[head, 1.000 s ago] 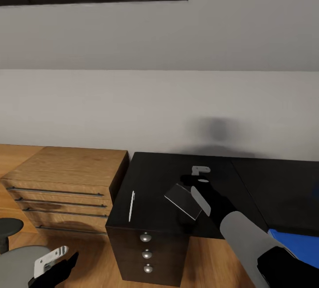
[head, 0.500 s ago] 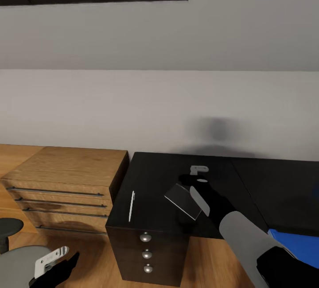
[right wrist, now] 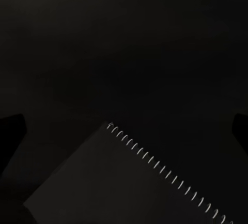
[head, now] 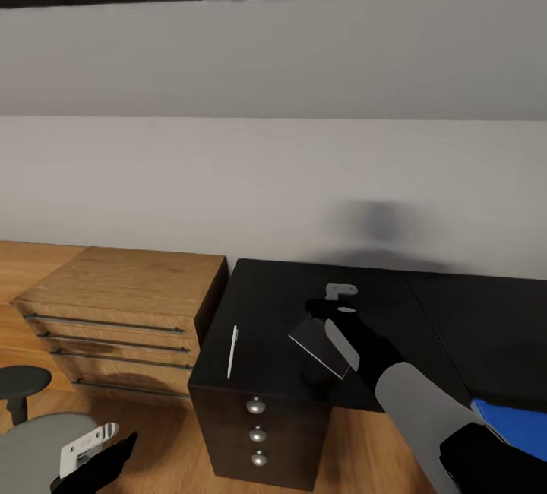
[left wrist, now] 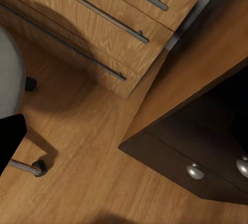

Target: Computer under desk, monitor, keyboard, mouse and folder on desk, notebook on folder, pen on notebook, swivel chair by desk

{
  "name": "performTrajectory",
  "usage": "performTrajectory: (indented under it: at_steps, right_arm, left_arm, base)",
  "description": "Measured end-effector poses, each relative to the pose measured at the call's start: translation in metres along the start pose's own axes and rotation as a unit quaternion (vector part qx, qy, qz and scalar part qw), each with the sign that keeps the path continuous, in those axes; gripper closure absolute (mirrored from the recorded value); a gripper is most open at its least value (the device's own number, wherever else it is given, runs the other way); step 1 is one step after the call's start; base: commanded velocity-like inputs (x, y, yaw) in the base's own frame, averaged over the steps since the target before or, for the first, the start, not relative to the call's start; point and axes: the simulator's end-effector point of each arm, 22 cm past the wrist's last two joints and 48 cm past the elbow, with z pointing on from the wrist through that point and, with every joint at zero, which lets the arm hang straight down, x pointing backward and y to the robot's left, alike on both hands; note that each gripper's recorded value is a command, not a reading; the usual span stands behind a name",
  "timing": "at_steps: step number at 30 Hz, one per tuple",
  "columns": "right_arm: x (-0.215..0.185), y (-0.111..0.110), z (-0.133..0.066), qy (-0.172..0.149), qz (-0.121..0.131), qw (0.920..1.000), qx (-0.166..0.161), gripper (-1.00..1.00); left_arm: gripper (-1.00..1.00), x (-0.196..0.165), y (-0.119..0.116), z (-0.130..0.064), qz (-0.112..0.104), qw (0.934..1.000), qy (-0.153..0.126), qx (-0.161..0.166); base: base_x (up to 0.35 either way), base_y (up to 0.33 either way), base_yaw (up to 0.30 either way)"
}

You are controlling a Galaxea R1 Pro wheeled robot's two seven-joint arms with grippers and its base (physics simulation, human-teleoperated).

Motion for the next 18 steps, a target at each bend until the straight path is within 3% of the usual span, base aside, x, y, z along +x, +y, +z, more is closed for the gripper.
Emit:
performTrajectory:
  at_steps: [8, 18]
  right_arm:
    - [0.0, -0.0001, -0.0001, 0.0, 0.0, 1.0, -0.001, -1.0]
    - [0.0007, 0.002, 0.0, 0.001, -0.001, 1.0, -0.002, -1.0]
  left_arm:
    - [-1.0, -0.0003, 0.0002, -0.0002, 0.0, 1.0, -0.001, 0.0]
    - [-1.0, -0.0043, 0.0073, -0.0001, -0.004, 1.0, -0.003, -0.007]
  base:
    - [0.227, 0.0, 0.003]
    - [0.026, 0.0, 0.0]
